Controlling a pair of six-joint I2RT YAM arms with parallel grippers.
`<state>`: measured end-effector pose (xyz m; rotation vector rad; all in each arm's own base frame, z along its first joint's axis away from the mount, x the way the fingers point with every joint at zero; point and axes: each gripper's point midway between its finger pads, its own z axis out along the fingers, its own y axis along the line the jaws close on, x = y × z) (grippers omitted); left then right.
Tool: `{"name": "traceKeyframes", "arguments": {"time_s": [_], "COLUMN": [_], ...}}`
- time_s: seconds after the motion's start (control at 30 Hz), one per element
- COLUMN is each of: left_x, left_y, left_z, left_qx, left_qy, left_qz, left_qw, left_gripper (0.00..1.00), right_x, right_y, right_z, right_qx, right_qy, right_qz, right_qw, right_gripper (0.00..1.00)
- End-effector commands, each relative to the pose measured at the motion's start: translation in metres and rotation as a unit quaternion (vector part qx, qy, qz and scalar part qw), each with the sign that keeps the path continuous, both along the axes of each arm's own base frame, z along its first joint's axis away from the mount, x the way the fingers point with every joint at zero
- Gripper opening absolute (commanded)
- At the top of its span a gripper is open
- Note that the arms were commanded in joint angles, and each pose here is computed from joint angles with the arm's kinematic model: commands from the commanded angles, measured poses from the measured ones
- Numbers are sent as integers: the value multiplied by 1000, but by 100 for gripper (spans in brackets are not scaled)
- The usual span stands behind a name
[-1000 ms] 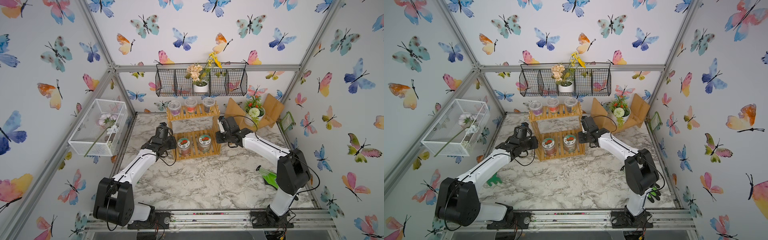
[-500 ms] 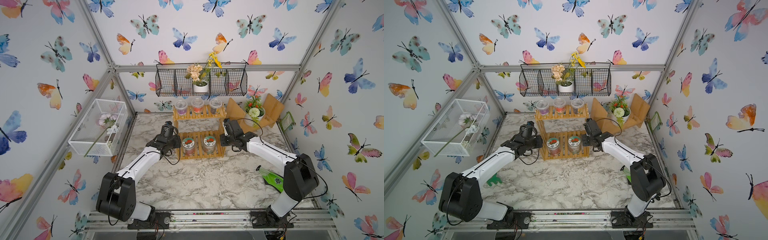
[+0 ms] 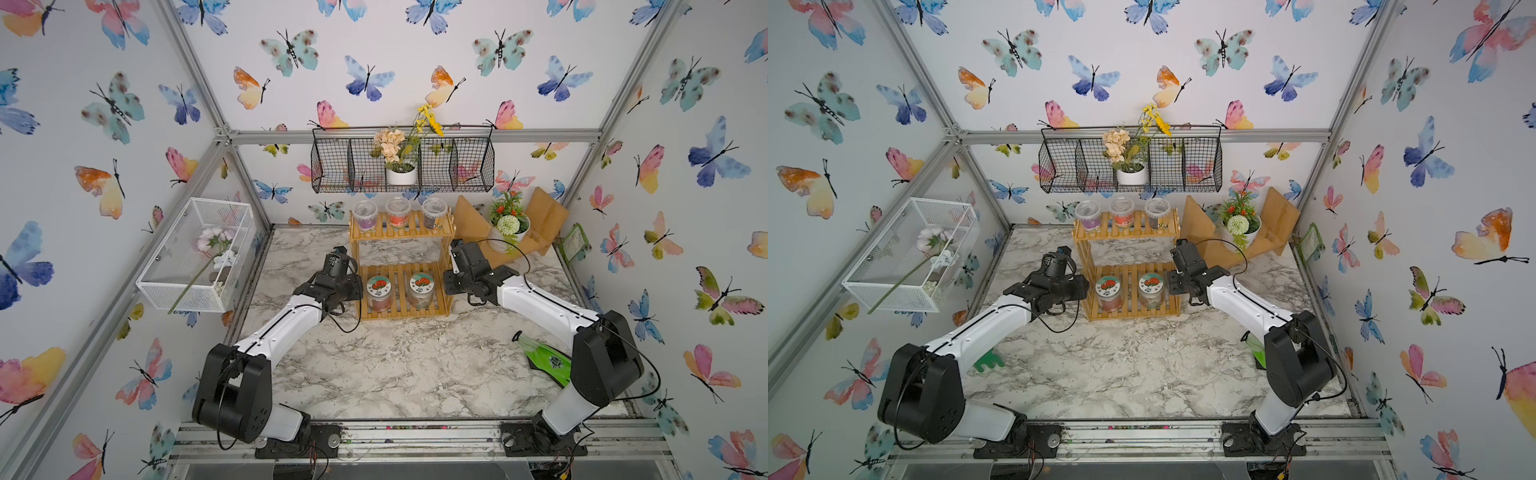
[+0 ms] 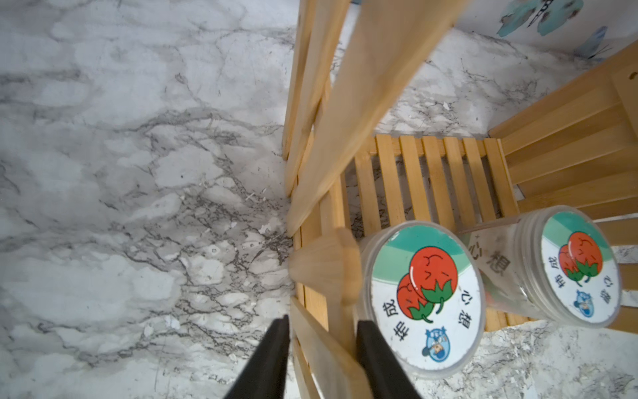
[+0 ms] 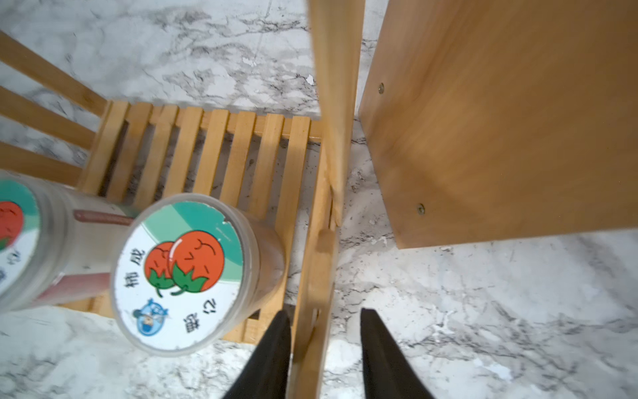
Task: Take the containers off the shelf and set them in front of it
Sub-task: 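Adjust the shelf at the center of the board, then pick up a container from the shelf.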
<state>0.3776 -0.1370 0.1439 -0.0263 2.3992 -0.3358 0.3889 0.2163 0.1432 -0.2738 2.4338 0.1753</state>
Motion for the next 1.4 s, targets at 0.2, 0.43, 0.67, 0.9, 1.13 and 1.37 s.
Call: {"name": "traceKeyframes", "arguments": {"time_s": [0.2,0.43,0.67,0.9,1.13,1.37], "left_x": [-7,-6,-9,-16,-27,-33], "left_y": [3,3,-1,-1,1,-2], "left_z": [4,33,69,94,100,102], "left_qx": [5,-7,-19,-16,-19,-32], "left_qy": [1,-33,-71,-101,-121,-130], "left_qz": [-5,-7,-22,-42,-54,-64], "left_qw": [1000,999,997,994,991,989], "left_gripper": [65,89,99,99,99,99], "right_x": [-9,-11,-17,-15,-1,15], "right_y": [-17,-14,-13,-3,19,35], "right_z": [3,37,80,144,197,218], "right_qx": [-17,7,19,36,52,58], "right_qy": [5,-30,-60,-127,-193,-233], "right_qz": [-10,4,27,74,124,150], "right_qw": [1000,1000,998,989,972,959], "right_gripper": [57,81,94,97,98,98]}}
